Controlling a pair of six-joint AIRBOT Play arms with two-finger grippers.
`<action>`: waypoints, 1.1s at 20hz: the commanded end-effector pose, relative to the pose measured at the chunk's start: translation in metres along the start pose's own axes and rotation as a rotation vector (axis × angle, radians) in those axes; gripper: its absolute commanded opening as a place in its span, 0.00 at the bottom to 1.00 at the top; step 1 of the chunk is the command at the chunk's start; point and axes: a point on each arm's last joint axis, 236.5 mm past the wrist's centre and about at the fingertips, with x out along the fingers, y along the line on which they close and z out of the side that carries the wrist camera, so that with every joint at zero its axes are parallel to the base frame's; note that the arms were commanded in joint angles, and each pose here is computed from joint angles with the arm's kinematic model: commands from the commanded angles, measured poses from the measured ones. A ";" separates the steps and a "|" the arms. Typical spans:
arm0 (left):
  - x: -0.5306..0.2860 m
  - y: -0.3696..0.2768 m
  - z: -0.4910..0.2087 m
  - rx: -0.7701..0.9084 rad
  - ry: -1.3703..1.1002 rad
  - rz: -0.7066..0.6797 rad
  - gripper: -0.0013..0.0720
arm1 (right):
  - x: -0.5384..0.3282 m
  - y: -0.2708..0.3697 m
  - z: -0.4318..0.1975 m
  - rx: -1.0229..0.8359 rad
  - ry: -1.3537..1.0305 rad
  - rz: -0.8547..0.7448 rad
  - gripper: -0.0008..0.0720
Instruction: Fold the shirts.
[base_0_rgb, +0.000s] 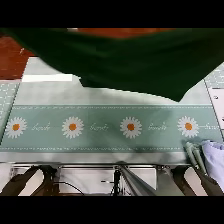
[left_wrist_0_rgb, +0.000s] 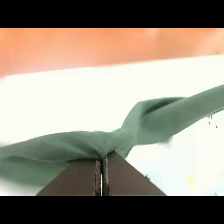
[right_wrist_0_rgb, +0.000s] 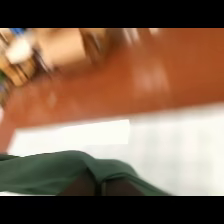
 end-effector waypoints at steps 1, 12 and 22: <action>-0.068 -0.094 0.067 0.209 -0.208 -0.005 0.04 | -0.054 0.099 0.046 -0.116 -0.179 0.075 0.05; -0.191 -0.136 0.015 0.279 -0.284 0.447 0.04 | -0.147 0.145 0.043 -0.307 -0.260 -0.295 0.05; -0.124 -0.033 -0.086 0.009 0.255 0.440 0.04 | -0.093 0.014 -0.068 -0.033 0.334 -0.388 0.05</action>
